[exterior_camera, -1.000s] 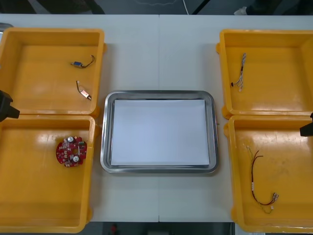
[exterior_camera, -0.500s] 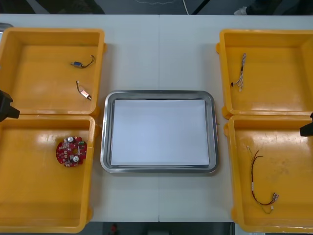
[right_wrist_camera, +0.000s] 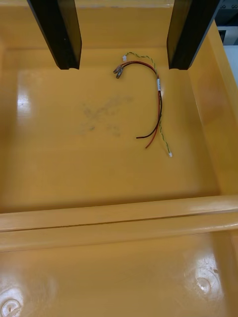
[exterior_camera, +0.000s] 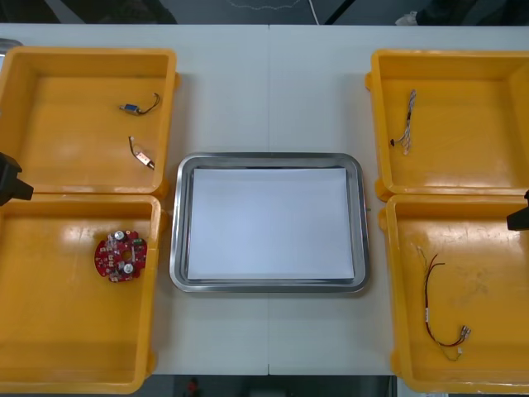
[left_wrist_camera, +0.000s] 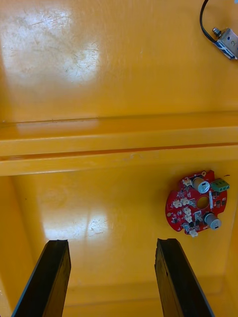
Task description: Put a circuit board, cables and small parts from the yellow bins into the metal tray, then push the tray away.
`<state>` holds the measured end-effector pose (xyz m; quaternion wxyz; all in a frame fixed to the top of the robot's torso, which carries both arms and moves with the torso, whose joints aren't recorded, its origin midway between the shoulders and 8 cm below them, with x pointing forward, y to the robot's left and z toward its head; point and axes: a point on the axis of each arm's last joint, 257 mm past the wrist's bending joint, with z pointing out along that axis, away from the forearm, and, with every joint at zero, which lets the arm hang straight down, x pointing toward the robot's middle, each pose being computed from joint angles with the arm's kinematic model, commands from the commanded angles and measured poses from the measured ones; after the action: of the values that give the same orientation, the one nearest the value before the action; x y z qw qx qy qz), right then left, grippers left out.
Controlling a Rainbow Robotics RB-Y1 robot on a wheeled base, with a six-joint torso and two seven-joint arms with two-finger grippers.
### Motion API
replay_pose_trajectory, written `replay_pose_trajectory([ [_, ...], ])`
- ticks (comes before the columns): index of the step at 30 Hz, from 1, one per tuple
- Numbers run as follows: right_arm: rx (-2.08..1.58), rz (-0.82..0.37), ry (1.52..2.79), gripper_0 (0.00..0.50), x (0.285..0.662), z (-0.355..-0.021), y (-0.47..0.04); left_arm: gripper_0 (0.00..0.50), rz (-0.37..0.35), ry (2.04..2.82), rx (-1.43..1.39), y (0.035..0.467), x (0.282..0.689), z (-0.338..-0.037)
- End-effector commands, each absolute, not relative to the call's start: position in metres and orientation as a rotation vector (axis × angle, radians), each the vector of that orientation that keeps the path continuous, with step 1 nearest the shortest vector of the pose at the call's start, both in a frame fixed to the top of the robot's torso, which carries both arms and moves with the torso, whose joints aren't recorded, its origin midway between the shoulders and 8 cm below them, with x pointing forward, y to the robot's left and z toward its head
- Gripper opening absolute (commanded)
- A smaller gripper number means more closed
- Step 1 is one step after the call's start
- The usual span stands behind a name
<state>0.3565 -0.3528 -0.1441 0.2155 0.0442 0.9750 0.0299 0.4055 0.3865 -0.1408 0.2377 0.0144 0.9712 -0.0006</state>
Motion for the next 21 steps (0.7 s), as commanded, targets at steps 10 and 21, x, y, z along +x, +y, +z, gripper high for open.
replay_pose_trajectory([
  [10,0.075,0.014,2.679,0.500,0.3537,-0.1303,-0.3643,0.500,0.044,2.615,0.011,0.4003,0.4101,-0.1142],
  [21,0.075,0.014,2.679,0.500,0.3537,-0.1303,-0.3643,0.500,0.044,2.615,0.011,0.4003,0.4101,-0.1142],
])
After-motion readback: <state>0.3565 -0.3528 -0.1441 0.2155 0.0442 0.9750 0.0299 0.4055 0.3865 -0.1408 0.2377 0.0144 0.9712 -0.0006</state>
